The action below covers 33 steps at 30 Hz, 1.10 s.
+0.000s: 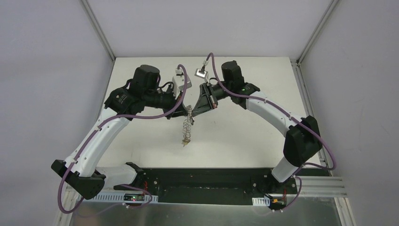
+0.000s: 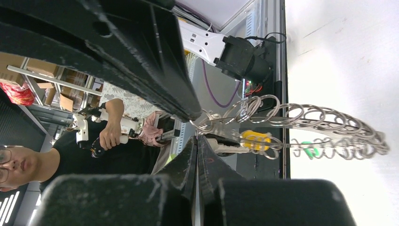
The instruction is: Put the keys on the keyring
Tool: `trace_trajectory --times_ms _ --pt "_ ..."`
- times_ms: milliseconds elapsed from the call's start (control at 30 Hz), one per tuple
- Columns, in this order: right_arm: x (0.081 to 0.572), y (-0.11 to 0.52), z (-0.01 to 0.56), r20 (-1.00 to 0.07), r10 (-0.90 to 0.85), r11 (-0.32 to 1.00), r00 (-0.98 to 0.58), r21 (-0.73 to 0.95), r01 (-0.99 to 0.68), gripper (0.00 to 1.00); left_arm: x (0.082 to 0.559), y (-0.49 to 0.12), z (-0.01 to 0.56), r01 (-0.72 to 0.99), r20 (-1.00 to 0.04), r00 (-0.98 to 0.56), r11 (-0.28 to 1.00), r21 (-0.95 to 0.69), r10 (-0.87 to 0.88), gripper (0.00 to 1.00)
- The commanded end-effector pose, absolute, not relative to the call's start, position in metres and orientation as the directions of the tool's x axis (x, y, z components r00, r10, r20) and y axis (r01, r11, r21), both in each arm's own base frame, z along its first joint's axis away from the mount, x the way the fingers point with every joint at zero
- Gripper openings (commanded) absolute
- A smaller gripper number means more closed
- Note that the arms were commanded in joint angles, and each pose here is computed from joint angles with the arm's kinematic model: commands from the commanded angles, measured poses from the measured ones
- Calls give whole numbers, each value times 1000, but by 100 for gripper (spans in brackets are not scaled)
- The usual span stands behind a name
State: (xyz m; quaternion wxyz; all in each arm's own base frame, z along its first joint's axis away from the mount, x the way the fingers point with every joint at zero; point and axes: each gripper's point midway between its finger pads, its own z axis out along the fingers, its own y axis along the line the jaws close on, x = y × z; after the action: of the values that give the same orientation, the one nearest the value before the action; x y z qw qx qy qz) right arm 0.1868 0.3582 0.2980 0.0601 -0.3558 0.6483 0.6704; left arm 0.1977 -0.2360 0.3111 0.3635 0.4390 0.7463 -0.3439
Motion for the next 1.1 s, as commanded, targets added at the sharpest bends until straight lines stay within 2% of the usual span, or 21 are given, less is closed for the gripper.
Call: trace_trajectory --times_ms 0,1067 --pt "185 360 307 -581 -388 -198 -715 810 -551 0 189 -236 329 931 -881 -288 326 -164 377 0" --pt "184 369 293 -523 -428 -194 -737 850 -490 0 168 -244 339 944 -889 -303 235 -231 343 0"
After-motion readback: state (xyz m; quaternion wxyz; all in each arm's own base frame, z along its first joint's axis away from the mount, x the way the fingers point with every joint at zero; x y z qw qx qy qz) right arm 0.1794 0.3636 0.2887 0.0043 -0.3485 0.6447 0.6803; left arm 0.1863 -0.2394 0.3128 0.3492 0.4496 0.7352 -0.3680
